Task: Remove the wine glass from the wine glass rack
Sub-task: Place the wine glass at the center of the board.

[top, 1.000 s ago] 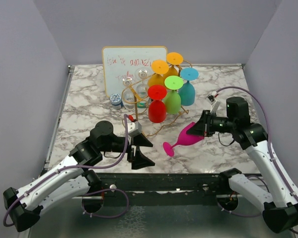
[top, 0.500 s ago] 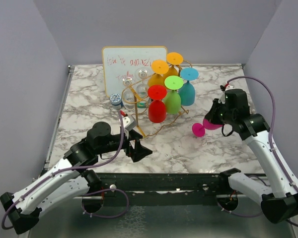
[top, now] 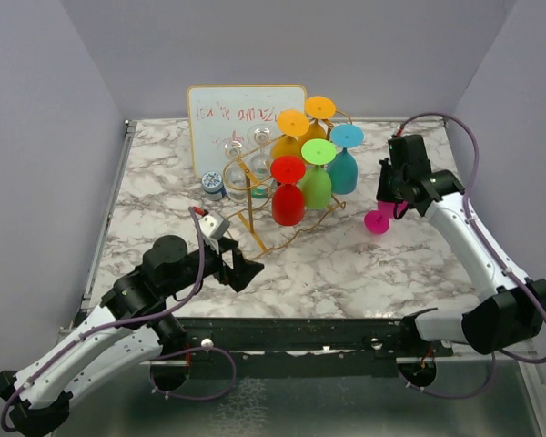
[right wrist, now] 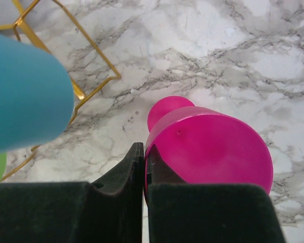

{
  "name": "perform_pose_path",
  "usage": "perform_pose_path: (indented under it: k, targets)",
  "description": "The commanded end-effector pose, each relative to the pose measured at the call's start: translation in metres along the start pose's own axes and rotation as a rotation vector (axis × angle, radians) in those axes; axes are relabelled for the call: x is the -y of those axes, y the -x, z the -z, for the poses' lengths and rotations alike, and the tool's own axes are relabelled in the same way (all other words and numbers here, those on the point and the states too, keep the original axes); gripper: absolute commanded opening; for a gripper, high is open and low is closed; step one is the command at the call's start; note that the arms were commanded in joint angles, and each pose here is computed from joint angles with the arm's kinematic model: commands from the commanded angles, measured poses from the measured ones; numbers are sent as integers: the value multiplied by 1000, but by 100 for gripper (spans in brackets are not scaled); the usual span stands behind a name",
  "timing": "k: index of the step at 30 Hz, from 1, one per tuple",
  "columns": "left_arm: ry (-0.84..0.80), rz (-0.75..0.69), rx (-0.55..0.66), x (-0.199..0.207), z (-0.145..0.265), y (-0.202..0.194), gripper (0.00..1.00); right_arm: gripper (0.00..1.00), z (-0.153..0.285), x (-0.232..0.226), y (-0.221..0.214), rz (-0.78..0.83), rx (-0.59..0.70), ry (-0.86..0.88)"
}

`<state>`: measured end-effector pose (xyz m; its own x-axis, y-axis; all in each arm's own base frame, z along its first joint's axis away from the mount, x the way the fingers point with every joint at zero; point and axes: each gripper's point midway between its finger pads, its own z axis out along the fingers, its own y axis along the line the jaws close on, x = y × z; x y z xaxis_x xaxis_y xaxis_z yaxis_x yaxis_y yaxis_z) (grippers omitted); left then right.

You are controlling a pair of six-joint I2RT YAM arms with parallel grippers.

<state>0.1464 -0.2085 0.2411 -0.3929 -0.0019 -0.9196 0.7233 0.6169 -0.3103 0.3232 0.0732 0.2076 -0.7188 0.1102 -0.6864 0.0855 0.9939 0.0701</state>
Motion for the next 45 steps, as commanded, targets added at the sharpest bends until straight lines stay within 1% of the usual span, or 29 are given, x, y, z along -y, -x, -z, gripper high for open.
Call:
perform_pose_path:
  k: [1, 5, 6, 8, 12, 15, 21, 26, 30, 32, 36, 40, 42, 44, 45]
  targets:
    - [54, -1, -7, -12, 1, -10, 99, 1, -15, 3, 31, 12, 83, -58]
    - [93, -12, 24, -20, 5, -7, 99, 0, -39, 2, 40, 46, 40, -82]
    - [124, -10, 38, -25, 6, -5, 99, 1, -44, 2, 43, 46, 30, -96]
    - [148, -7, 52, -29, 8, -3, 99, 0, -53, 3, 53, 47, 35, -121]
    - [130, 4, 60, -26, 10, -2, 99, 0, -71, 6, 66, 31, 44, -119]
    - [140, 8, 66, -27, 11, -1, 99, 1, -85, 9, 69, 25, 21, -135]
    - [142, 2, 49, -28, 7, -4, 99, 1, -103, -7, 76, 23, -2, -60]
    - [144, 2, 29, -29, 5, -7, 99, 1, -115, -8, 76, 31, -40, -66]
    - [148, 0, 42, -29, 7, -5, 99, 1, -123, -12, 74, 48, -66, -48]
    - [152, 1, 48, -30, 8, -4, 99, 1, -125, -8, 72, 54, -95, -81]
    - [169, 4, 54, -33, 8, -4, 99, 7, -128, -8, 70, 62, -107, -78]
    - [153, 4, 30, -30, 5, -7, 99, 15, -131, -11, 68, 64, -111, -64]
    - [147, 2, 18, -29, 3, -9, 99, 20, -130, -12, 70, 66, -113, -55]
    - [147, 3, 10, -29, 2, -10, 99, 29, -128, -12, 73, 68, -105, -56]
    - [149, 5, 8, -30, 1, -11, 99, 32, -126, -12, 76, 67, -97, -57]
